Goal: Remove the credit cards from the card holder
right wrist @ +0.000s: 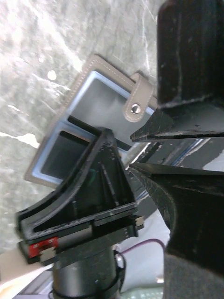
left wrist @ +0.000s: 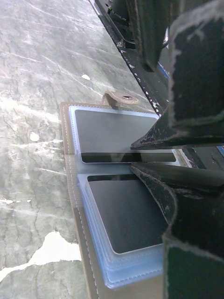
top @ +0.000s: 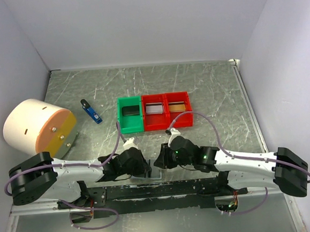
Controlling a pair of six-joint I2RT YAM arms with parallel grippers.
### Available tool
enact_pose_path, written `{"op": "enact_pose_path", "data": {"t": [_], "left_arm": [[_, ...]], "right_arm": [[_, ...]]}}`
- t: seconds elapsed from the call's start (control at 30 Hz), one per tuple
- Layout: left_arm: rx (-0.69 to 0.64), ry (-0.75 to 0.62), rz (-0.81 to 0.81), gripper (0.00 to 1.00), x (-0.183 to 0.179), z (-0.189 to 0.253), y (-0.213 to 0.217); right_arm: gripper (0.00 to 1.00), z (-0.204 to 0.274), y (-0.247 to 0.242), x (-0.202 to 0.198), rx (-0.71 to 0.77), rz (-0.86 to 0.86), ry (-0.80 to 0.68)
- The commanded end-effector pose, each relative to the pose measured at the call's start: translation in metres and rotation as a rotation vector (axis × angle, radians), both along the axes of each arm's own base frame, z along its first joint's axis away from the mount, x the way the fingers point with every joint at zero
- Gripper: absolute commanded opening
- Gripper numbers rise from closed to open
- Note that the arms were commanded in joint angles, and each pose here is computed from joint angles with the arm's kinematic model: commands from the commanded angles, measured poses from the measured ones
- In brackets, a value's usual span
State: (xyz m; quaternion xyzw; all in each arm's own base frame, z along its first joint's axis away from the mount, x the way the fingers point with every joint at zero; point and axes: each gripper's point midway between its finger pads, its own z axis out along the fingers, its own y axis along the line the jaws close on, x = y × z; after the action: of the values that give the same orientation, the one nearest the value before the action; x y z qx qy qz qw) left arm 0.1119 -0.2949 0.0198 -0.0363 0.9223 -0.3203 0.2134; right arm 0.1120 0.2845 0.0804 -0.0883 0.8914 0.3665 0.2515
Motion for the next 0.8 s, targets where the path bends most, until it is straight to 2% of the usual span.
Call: {"op": "enact_pose_path", "data": {"t": [0.0, 0.2, 0.4, 0.6, 0.77], "left_arm": [[0.016, 0.002, -0.002, 0.3, 0.0, 0.001, 0.002], [0.026, -0.001, -0.003, 0.3, 0.0, 0.002, 0.003], [0.031, 0.0, -0.008, 0.3, 0.0, 0.002, 0.002], [0.026, 0.004, -0.011, 0.3, 0.0, 0.001, 0.0], [0.017, 0.008, -0.016, 0.33, -0.001, -0.001, -0.001]], "right_arm": [[0.25, -0.01, 0.001, -0.026, 0.027, 0.113, 0.071], [0.25, -0.033, -0.005, -0.028, -0.022, 0.092, 0.101], [0.27, -0.037, -0.005, -0.002, -0.047, -0.02, 0.05], [0.22, -0.067, -0.025, 0.005, -0.187, -0.11, 0.09], [0.19, -0.082, -0.033, -0.006, -0.15, -0.124, 0.137]]}}
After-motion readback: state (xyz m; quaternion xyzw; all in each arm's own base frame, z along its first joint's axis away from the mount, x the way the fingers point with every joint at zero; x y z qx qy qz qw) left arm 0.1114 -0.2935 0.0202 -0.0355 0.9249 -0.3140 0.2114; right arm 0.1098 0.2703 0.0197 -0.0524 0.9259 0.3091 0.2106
